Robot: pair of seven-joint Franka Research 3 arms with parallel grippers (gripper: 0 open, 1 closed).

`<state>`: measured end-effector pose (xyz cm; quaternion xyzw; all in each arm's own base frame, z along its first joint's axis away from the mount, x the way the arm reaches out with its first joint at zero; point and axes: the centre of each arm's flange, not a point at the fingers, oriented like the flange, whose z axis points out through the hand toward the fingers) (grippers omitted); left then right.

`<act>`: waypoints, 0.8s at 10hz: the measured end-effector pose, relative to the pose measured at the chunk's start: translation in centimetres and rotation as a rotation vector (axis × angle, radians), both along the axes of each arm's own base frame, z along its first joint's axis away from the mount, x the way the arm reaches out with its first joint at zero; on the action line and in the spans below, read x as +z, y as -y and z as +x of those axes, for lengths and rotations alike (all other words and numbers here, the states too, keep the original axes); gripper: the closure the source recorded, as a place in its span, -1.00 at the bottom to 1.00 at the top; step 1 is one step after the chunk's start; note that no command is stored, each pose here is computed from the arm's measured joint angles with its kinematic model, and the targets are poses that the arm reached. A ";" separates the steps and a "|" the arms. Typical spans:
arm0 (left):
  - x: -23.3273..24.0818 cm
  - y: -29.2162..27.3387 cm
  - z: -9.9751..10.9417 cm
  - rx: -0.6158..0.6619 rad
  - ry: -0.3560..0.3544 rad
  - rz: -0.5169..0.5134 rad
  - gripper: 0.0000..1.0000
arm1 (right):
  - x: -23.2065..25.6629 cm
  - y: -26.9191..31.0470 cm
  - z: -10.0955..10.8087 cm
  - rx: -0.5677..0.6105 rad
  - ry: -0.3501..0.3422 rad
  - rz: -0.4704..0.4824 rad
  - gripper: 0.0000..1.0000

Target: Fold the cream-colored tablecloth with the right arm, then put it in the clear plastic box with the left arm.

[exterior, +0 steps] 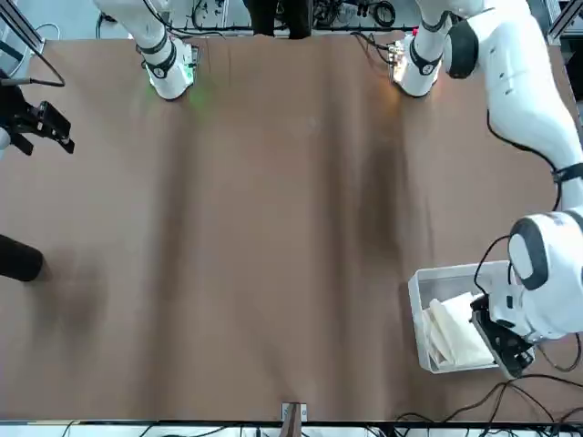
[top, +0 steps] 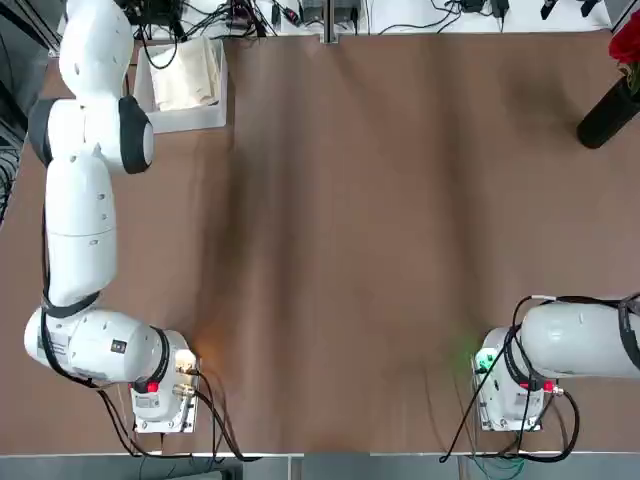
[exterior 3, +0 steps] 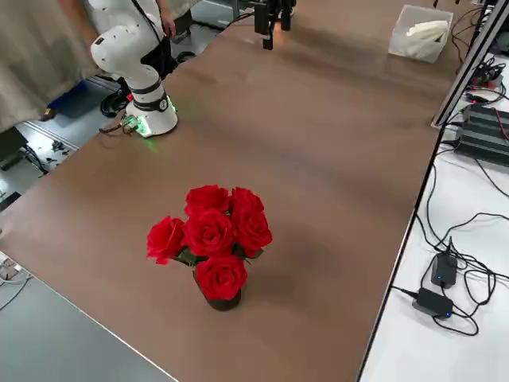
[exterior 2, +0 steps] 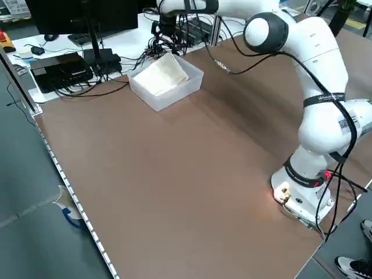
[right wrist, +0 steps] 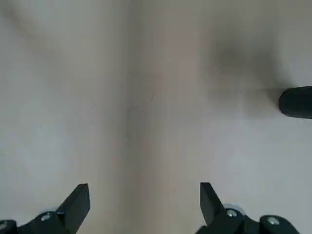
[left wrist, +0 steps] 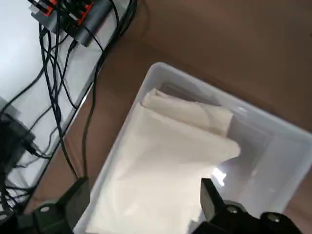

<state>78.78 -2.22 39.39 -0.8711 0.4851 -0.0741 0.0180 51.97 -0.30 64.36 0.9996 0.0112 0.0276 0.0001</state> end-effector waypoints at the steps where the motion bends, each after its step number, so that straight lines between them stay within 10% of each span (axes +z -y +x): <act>1: 2.3 1.0 -0.9 0.059 -0.025 -0.022 -1.00 | 0.0 0.0 0.0 0.000 0.000 0.000 -1.00; 8: 17.3 10.8 -11.9 0.591 -0.059 -0.077 -1.00 | 0.1 0.1 0.1 -0.002 0.008 0.000 -1.00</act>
